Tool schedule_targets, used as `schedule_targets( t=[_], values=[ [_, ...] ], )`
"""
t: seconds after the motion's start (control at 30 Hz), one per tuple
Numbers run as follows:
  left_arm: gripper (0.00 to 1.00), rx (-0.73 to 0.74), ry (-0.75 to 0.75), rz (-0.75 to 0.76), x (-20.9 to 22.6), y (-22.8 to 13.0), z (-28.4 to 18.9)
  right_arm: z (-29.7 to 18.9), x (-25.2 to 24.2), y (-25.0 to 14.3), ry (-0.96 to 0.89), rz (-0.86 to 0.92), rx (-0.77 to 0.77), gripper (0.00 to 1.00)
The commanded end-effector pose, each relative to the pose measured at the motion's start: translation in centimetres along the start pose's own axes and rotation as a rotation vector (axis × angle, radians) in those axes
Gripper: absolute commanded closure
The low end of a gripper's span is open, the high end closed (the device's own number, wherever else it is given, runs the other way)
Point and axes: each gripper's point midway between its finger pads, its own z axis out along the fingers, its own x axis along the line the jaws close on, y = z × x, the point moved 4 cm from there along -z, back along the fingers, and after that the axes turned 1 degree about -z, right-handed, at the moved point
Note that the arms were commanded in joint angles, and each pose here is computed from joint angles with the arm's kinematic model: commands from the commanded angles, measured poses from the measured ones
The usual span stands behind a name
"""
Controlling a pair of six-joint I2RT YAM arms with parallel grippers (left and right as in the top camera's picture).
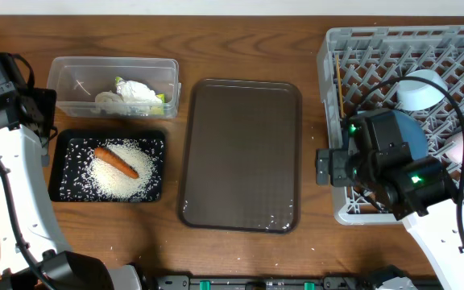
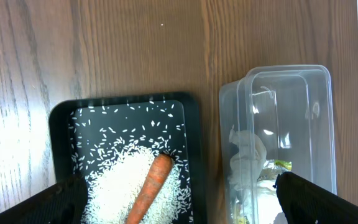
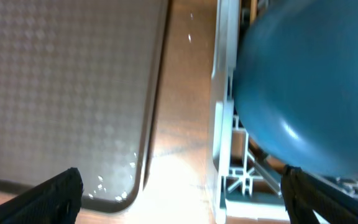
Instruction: Sort waste into correct bins and load items into the dishwasher rack
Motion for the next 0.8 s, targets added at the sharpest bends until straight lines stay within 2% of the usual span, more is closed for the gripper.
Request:
schedule_targets(
  t=[0.0,0.47,0.57,0.77],
  values=[
    [0.01,-0.002,0.012,0.004,0.2,0.1,0.2,0.2,0.0,-0.7,-0.006,0.007,0.034,0.01],
    [0.01,-0.002,0.012,0.004,0.2,0.1,0.2,0.1,0.2,-1.3,-0.008,-0.017,0.063,0.01],
    [0.01,-0.002,0.012,0.004,0.2,0.1,0.2,0.1,0.9,-0.3,0.018,-0.09,0.006,0.01],
    [0.01,-0.002,0.012,0.004,0.2,0.1,0.2,-0.5,2.6,1.9,0.12,-0.206,-0.205,0.01]
  ],
)
